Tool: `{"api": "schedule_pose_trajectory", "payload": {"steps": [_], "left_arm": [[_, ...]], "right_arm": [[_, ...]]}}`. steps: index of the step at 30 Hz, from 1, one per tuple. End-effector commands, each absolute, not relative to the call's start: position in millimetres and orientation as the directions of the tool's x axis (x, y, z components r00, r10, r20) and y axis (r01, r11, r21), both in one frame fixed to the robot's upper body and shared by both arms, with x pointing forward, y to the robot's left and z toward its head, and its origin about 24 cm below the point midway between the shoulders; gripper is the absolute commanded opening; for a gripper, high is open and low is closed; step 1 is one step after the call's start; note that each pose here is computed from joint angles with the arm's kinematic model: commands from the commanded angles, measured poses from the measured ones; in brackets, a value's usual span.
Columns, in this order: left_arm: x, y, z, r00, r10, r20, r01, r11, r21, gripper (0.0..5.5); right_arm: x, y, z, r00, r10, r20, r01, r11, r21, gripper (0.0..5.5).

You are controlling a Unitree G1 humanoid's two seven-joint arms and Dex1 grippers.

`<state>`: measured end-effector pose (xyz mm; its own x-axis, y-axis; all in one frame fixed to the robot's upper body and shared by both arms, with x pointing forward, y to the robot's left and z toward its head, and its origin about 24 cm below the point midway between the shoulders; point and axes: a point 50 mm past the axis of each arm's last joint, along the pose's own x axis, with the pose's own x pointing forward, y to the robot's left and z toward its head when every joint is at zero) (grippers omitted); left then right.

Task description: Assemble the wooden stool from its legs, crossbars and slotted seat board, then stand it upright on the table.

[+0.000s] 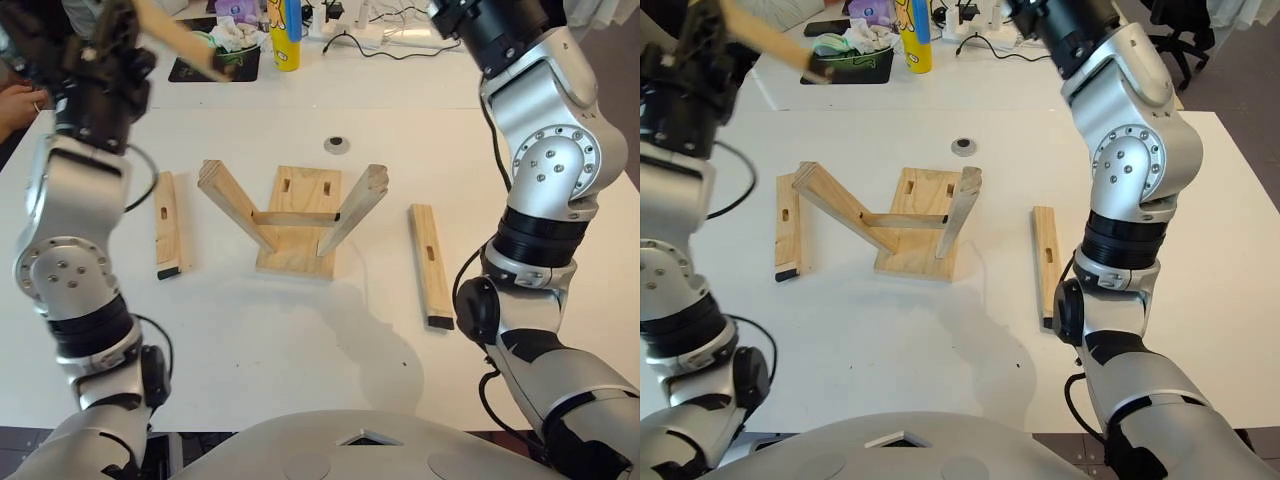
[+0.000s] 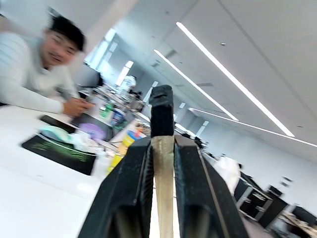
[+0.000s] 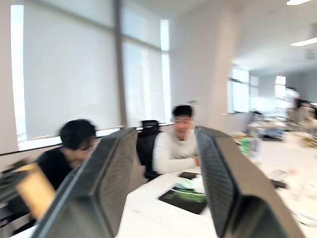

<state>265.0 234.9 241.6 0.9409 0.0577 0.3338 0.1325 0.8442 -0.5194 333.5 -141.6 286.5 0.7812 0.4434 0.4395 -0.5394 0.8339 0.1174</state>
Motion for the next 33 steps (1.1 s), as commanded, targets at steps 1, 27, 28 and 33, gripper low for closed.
{"api": "schedule_pose_trajectory", "payload": {"steps": [1, 27, 28, 33], "left_arm": [[248.8, 286.8, 216.6, 0.938, 0.212, 0.276, -0.102, 0.925, -0.366, 0.43], [263.9, 288.7, 85.7, 0.945, 0.326, -0.001, -0.304, 0.881, -0.363, 0.43], [263.3, 287.9, 84.4, 0.945, 0.327, -0.004, -0.307, 0.882, -0.358, 0.43], [262.9, 288.0, 82.0, 0.941, 0.340, -0.004, -0.321, 0.884, -0.339, 0.43]], "right_arm": [[340.5, -183.1, 242.3, 0.916, 0.194, 0.351, -0.233, 0.970, 0.072, 1.39], [289.9, -178.4, 124.8, 0.950, 0.163, 0.266, -0.094, 0.962, -0.256, 0.00], [290.1, -178.3, 124.4, 0.950, 0.165, 0.264, -0.096, 0.962, -0.256, 0.00], [290.2, -177.6, 123.0, 0.951, 0.173, 0.256, -0.105, 0.960, -0.258, 0.00]]}}
